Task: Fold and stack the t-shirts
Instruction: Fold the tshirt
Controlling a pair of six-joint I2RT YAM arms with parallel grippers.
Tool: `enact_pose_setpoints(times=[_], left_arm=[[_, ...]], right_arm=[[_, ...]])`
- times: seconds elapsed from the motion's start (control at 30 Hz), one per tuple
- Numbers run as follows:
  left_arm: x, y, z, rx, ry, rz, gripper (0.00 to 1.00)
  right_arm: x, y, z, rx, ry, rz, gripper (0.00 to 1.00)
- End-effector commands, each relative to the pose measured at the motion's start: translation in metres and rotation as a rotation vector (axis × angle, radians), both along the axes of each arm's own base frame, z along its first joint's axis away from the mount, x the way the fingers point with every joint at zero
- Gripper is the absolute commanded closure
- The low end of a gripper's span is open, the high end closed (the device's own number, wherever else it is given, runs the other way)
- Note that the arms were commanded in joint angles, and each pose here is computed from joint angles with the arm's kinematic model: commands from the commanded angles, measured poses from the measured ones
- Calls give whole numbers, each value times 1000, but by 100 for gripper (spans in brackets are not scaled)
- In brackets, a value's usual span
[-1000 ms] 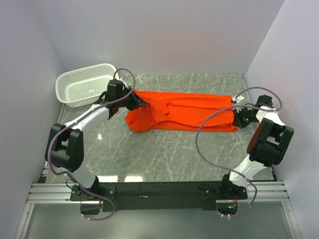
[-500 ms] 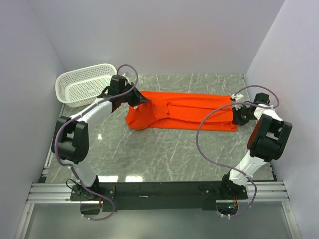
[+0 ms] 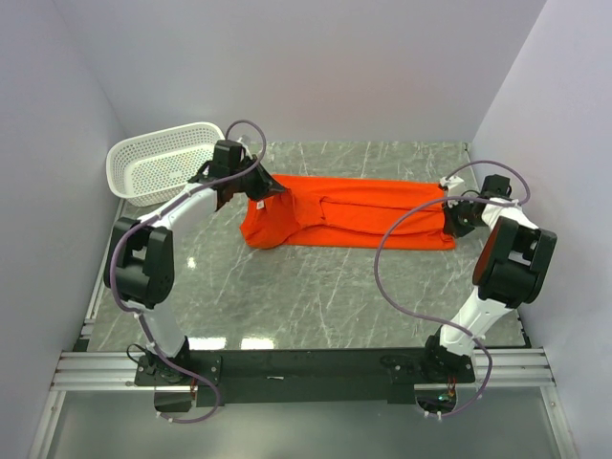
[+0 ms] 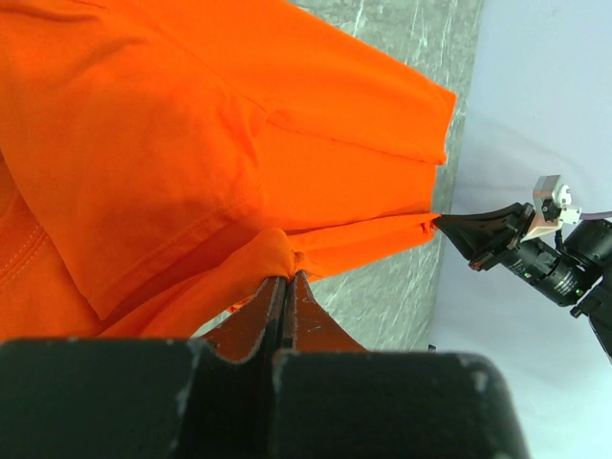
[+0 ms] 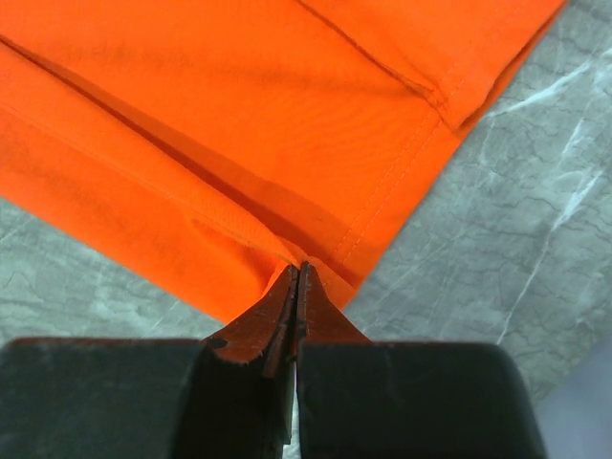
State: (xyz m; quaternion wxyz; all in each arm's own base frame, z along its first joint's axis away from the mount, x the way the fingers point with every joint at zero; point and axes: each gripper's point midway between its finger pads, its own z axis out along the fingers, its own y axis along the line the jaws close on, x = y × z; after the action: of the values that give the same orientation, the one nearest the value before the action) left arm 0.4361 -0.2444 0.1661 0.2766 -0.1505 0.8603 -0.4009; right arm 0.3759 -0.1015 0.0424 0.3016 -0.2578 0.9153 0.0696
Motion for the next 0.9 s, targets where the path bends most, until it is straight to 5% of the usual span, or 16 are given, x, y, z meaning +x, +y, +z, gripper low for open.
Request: enact_pose_setpoints(times=[0.0,0.87], left_arm=[[11,-3,23,-12,-77,-28,100],[38,-16,9,58,-91,-162,100]], right_arm=[[19,-6,10,-25,-42,-9,100],[21,-10,1,-29,-17,-32,100]])
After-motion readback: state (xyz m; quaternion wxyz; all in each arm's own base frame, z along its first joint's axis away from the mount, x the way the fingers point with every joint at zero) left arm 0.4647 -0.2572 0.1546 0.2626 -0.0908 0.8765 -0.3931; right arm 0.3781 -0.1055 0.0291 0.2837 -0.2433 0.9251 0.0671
